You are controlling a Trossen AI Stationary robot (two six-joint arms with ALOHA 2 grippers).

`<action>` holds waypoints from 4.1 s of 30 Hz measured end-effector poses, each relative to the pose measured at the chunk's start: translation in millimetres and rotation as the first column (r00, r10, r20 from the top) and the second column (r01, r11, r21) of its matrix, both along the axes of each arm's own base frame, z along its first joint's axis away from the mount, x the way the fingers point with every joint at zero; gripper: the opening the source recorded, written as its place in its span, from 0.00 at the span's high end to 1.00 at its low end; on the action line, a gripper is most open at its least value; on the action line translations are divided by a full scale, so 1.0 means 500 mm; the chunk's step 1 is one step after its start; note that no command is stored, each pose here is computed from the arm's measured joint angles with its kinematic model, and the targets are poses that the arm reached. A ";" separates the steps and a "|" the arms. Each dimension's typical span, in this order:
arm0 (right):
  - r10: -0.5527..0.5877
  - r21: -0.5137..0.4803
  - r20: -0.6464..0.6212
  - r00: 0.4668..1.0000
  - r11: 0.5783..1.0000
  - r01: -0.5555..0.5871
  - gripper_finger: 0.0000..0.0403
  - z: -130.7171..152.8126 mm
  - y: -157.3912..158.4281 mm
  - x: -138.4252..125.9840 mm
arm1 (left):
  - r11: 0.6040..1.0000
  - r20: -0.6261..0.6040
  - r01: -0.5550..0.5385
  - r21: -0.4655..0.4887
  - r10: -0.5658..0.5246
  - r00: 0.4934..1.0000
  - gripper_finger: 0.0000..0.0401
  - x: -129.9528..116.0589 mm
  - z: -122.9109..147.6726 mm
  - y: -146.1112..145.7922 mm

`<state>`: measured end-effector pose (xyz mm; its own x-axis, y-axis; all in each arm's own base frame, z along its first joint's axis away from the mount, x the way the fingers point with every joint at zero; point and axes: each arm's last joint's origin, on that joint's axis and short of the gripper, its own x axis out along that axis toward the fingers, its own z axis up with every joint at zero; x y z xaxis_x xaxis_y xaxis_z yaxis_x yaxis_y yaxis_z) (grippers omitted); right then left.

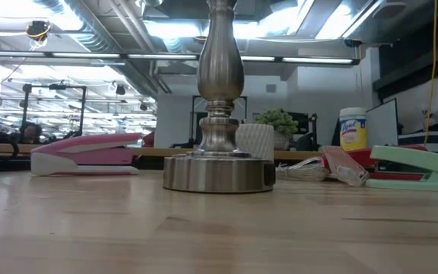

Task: Screw lightbulb
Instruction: Insert the lightbulb into the lamp socket

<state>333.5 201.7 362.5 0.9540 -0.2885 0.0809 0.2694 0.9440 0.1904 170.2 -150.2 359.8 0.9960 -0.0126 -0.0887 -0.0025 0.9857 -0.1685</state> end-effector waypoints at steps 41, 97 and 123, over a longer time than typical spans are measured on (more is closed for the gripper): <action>0.060 -0.271 -0.033 0.998 0.960 -0.066 0.52 0.107 -0.192 -0.082 | 0.969 0.031 -0.245 0.040 0.244 0.969 0.89 0.083 -0.003 0.083; 0.225 -0.131 0.142 0.964 0.969 -0.208 0.52 -0.069 -0.246 -0.008 | 0.942 0.052 -0.329 0.062 0.326 0.944 0.89 0.122 -0.009 0.111; 0.214 -0.133 0.061 0.975 0.970 -0.205 0.52 -0.049 -0.243 0.004 | 0.925 0.271 -0.340 0.170 0.288 0.919 0.89 0.117 0.046 0.112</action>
<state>335.6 80.2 338.2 0.9820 -0.0661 0.1768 0.0526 0.9954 0.0796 228.9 -94.2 382.6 0.9370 0.2970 0.1837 -0.3034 0.9528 0.0070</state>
